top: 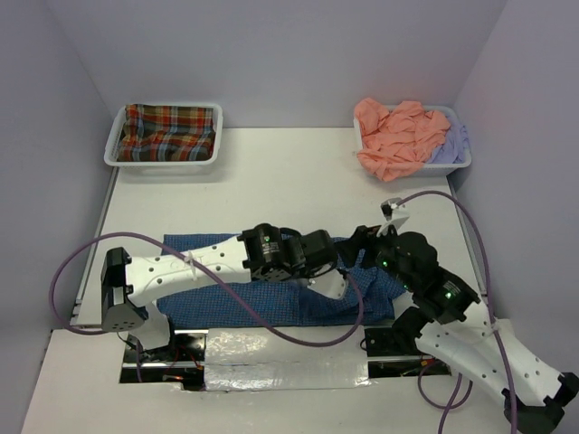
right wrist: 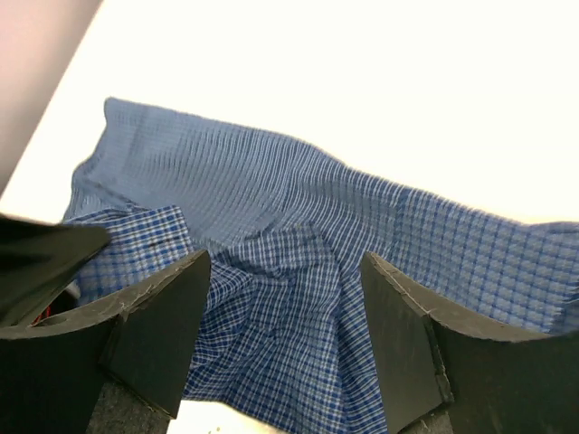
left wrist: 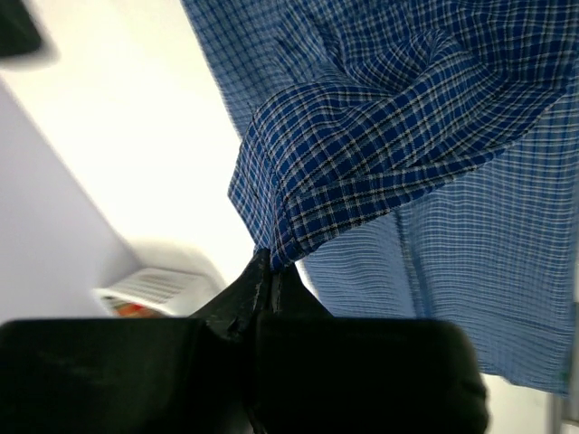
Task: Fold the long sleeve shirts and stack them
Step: Fold the shirt
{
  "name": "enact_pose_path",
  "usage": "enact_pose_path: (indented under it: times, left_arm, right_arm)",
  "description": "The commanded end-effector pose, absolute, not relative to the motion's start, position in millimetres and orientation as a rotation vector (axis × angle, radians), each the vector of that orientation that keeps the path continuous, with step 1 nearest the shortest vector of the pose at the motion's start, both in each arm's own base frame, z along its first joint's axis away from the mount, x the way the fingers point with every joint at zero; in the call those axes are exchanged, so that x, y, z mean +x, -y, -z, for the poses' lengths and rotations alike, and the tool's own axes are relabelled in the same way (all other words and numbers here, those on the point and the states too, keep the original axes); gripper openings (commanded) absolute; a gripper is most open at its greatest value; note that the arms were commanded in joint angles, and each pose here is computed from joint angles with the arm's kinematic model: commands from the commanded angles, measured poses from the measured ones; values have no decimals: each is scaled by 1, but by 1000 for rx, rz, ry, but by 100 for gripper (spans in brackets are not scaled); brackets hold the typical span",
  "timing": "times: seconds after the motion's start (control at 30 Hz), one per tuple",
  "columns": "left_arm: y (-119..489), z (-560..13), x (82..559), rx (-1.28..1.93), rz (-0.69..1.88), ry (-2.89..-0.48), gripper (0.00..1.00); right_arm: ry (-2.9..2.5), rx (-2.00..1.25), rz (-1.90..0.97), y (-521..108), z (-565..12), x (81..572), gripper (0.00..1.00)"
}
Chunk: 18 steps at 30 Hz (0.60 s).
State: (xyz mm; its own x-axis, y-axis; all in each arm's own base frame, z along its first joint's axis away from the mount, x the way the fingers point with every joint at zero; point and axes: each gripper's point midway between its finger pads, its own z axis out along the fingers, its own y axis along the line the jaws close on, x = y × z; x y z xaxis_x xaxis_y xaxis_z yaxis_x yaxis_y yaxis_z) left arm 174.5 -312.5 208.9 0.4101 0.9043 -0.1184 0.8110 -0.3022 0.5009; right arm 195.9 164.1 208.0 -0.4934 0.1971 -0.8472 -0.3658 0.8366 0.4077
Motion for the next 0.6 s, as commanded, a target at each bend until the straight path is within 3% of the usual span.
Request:
enact_pose_path:
  times: [0.0,0.2,0.33,0.57]
  left_arm:
    - [300,-215,180,2119,-115,-1604,2]
    - [286,-201,191,2061,47,-1802,2]
    - [296,-193,197,2064,69,-1785,5]
    - [335,-184,228,2081,-18,-1752,13]
  right_arm:
    - [-1904,-127,-598,-147,-219,200,75]
    - [-1837,-177,-615,-148,-214,197,71]
    - [-1890,-248,-631,-167,-199,204,69]
    - [-1980,85,-390,-112,-193,217,65]
